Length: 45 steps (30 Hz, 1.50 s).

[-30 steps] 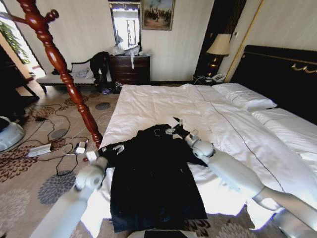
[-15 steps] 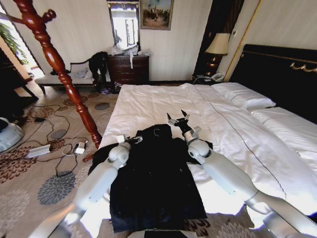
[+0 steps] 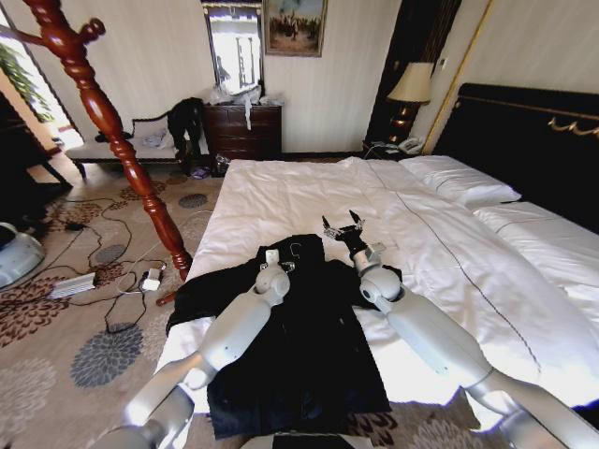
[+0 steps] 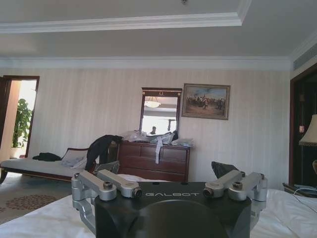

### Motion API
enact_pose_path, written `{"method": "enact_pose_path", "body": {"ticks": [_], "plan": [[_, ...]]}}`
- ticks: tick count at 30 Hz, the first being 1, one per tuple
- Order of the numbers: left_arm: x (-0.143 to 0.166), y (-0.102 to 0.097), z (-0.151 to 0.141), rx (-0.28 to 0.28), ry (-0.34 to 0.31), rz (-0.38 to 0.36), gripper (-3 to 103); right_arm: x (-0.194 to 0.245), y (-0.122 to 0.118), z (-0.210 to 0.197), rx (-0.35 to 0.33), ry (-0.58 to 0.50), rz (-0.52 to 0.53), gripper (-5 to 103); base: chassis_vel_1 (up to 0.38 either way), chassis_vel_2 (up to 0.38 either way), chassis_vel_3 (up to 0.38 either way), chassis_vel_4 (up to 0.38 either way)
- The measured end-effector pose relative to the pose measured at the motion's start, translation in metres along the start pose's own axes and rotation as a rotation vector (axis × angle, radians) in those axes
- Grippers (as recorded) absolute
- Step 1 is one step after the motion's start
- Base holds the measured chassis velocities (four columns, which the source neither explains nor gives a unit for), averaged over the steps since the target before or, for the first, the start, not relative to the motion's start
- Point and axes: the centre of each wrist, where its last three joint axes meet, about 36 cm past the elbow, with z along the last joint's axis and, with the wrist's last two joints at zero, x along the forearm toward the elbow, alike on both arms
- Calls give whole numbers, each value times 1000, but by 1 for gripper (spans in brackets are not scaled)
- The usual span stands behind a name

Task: Pick up the clothes from the bed and hang them on the clothes hanger.

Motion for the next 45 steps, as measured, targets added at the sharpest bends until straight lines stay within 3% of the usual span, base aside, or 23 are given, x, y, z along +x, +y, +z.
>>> {"method": "enact_pose_path", "body": {"ticks": [1, 4, 6, 7, 10, 14, 15, 16, 22, 24, 25, 26, 27, 28, 31, 32, 35, 42, 45], "plan": [[-2, -1, 1, 1, 8, -12, 93, 1, 1, 0, -1, -2, -2, 100, 0, 0, 0, 0], [-7, 1, 5, 8, 20, -28, 77, 5, 4, -2, -4, -6, -11, 100, 0, 0, 0, 0], [-8, 1, 5, 10, 21, -29, 77, 6, 5, -2, -4, -7, -13, 100, 0, 0, 0, 0], [-8, 3, 7, 15, 22, -30, 66, 7, 5, -2, -3, -9, -16, 100, 0, 0, 0, 0], [-7, 6, 8, 25, 20, -29, 61, 7, 7, -2, -3, -11, -20, 100, 0, 0, 0, 0], [-4, 23, 8, 60, -9, -26, 40, 8, 16, 0, -21, -12, -39, 100, 0, 0, 0, 0], [-4, 23, 8, 60, -9, -26, 40, 8, 16, 0, -21, -12, -39, 100, 0, 0, 0, 0], [-3, 28, 6, 67, -17, -24, 40, 9, 20, 1, -40, -7, -45, 100, 0, 0, 0, 0], [5, 61, -1, 88, -39, -28, 13, 9, 47, 4, -189, 56, -69, 100, 0, 0, 0, 0], [7, 77, -2, 94, -47, -37, 13, 11, 61, 1, -262, 147, -74, 100, 0, 0, 0, 0], [7, 77, -2, 94, -47, -37, 13, 11, 61, 1, -262, 147, -74, 100, 0, 0, 0, 0], [8, 84, -2, 97, -52, -41, 3, 13, 68, -1, -292, 210, -73, 100, 0, 0, 0, 0], [9, 91, -2, 99, -59, -42, 1, 13, 77, -7, -326, 286, -66, 100, 0, 0, 0, 0], [9, 91, -2, 99, -59, -42, 1, 13, 77, -7, -326, 286, -66, 100, 0, 0, 0, 0], [17, 110, 0, 93, -75, -35, 0, 5, 100, -26, -448, 475, -56, 100, 0, 0, 0, 0], [17, 110, 0, 93, -75, -35, 0, 5, 100, -26, -448, 475, -56, 100, 0, 0, 0, 0], [24, 122, 3, 91, -86, -20, 0, -7, 119, -42, -543, 651, -53, 100, 0, 0, 0, 0], [31, 136, -1, 111, -126, 13, 0, -32, 156, -37, -549, 808, -58, 100, 0, 0, 0, 0], [37, 141, -7, 131, -144, 44, 0, -47, 179, -39, -628, 876, -53, 100, 0, 0, 0, 0]]}}
